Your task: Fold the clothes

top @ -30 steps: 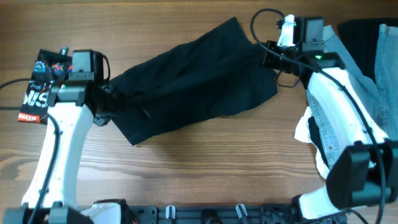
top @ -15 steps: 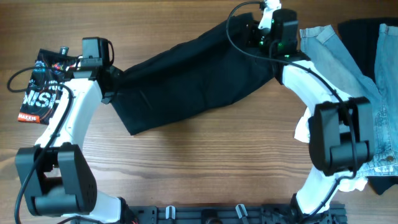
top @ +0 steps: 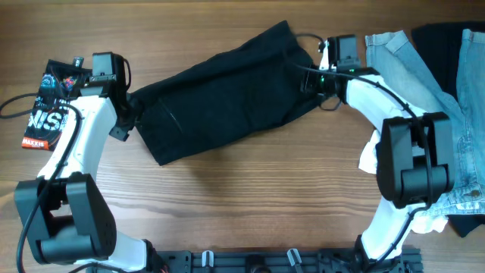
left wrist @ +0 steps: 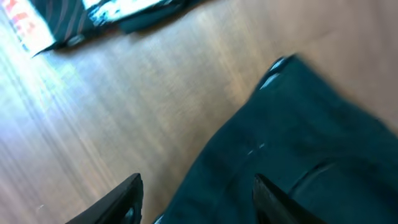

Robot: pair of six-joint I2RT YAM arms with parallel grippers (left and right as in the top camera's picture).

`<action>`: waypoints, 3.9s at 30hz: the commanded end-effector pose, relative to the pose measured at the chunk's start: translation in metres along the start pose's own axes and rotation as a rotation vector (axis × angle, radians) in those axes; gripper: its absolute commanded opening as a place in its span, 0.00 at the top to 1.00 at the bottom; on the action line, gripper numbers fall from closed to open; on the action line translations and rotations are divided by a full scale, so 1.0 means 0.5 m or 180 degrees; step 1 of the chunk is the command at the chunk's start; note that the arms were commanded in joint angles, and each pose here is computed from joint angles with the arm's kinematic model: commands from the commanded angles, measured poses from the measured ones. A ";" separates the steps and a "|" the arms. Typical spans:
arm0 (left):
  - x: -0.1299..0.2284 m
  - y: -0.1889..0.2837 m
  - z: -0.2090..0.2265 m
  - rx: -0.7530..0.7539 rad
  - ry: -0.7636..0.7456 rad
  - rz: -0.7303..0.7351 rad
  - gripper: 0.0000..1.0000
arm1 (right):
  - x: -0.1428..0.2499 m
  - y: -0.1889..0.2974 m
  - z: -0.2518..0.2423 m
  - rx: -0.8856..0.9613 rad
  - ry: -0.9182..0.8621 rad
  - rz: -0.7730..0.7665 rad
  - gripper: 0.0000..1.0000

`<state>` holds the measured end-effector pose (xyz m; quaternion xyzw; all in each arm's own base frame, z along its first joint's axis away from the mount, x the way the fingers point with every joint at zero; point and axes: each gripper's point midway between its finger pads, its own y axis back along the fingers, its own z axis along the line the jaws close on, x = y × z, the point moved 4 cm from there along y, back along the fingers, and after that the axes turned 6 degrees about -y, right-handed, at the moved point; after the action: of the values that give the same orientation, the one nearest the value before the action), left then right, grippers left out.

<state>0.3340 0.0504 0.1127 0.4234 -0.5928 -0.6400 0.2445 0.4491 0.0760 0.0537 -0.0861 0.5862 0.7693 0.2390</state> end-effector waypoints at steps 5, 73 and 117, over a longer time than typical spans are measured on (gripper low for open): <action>0.071 -0.034 0.035 -0.0078 -0.0576 0.0544 0.38 | 0.172 -0.004 -0.114 0.0965 -0.0365 0.0875 0.47; 0.204 -0.174 -0.114 0.1711 -0.2209 0.1500 0.96 | 0.140 0.258 0.121 -0.0241 0.0169 0.0638 0.47; 0.213 0.288 -0.121 0.2347 -0.2328 0.0927 0.94 | 0.376 0.127 -0.027 0.0744 0.0141 0.1726 0.58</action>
<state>0.3053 -0.0543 0.2100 0.1635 -0.8484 -0.5016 -0.0423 0.2640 0.1040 0.0367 0.0664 0.6712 0.7377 0.0287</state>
